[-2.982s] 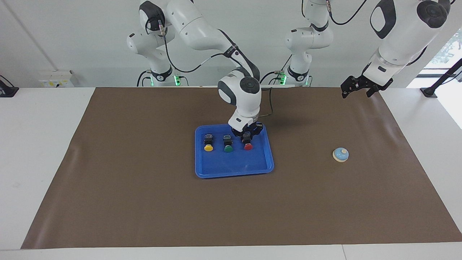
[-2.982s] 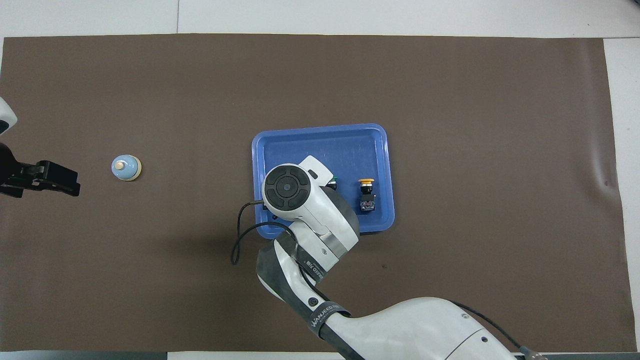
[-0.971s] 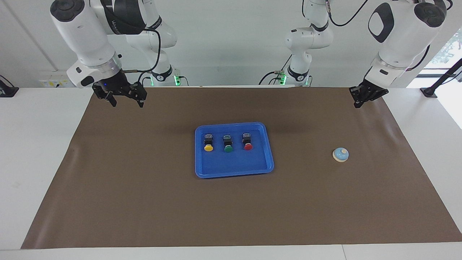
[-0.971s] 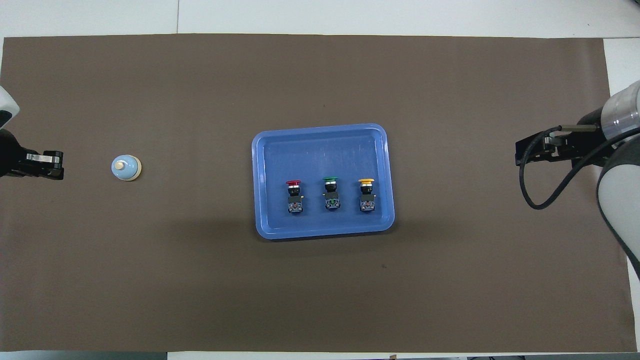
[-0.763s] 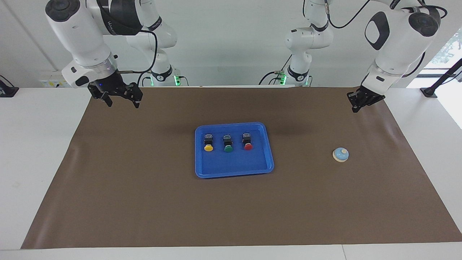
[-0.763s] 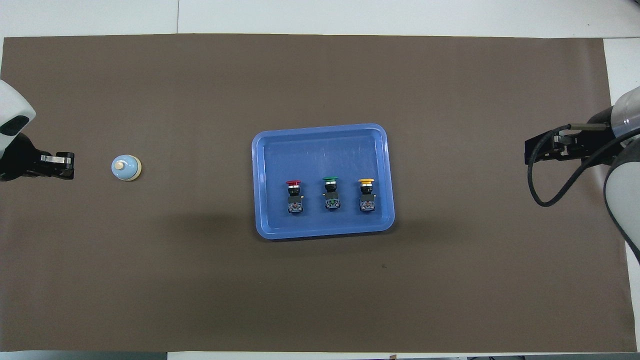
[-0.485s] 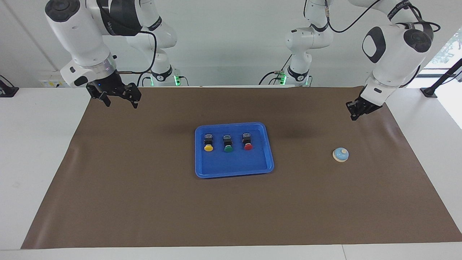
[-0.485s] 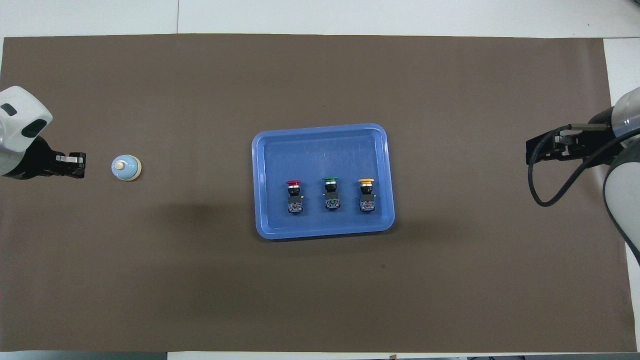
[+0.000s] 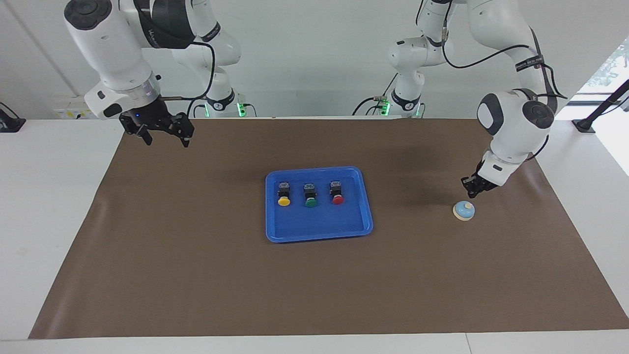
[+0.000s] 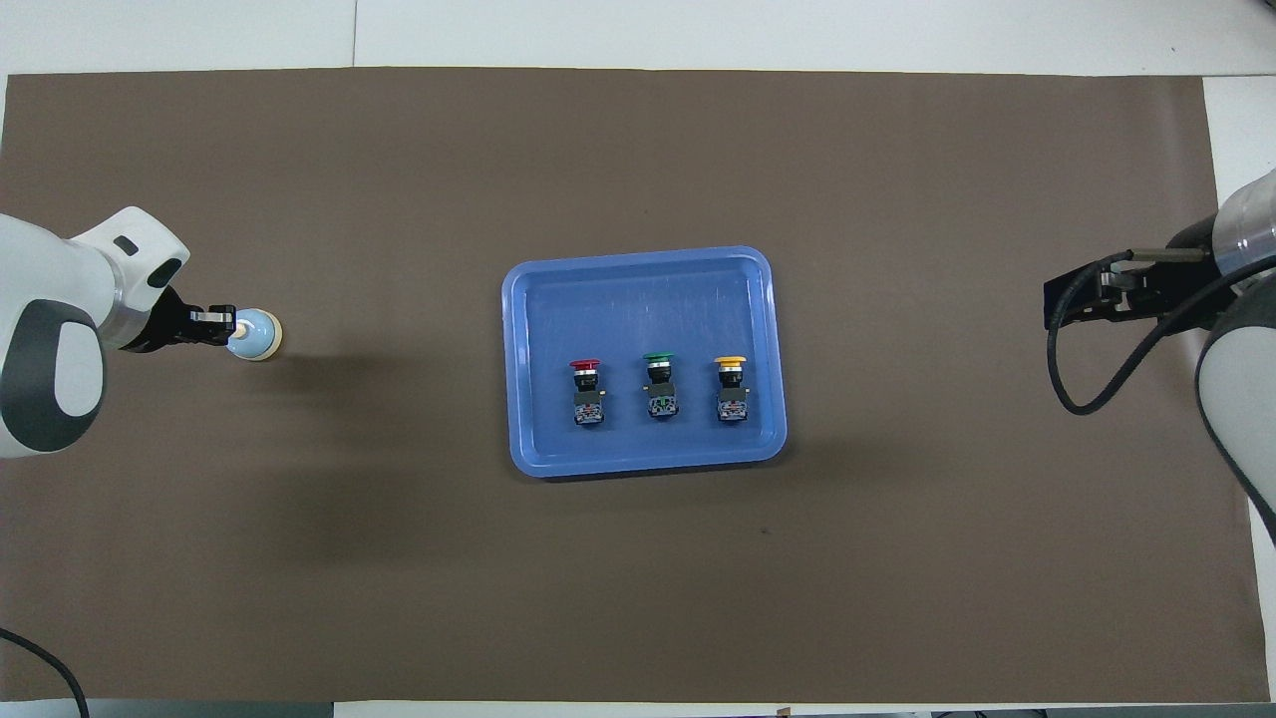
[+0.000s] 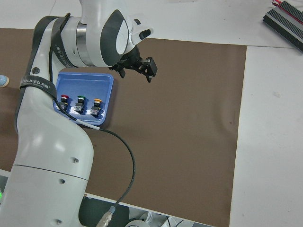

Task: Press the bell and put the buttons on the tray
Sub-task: 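Move the left gripper onto the white bell and press it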

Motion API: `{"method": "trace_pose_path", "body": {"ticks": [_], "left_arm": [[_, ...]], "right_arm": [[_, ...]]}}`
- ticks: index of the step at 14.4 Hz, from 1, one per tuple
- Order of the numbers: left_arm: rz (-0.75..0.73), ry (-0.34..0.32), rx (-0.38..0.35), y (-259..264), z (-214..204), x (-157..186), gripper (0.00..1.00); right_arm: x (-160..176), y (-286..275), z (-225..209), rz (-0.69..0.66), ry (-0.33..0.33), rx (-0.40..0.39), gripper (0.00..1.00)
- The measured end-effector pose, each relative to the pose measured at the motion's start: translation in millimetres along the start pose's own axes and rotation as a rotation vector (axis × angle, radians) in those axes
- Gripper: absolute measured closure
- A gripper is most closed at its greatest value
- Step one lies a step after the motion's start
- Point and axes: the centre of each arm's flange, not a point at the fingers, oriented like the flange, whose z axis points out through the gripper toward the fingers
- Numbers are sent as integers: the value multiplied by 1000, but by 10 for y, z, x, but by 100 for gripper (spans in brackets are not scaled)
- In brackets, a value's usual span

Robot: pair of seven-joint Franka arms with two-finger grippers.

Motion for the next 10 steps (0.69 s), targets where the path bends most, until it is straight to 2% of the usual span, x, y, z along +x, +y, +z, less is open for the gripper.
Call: {"method": "trace_pose_path", "body": {"ticks": [5,10], "left_arm": [[-8,16,-3,-47,279,53,99],[-9,6,-5,-40,261,65,99]], "right_arm": [[-1,2,0,0,0,0,0],[-1,2,0,0,0,0,0]]}}
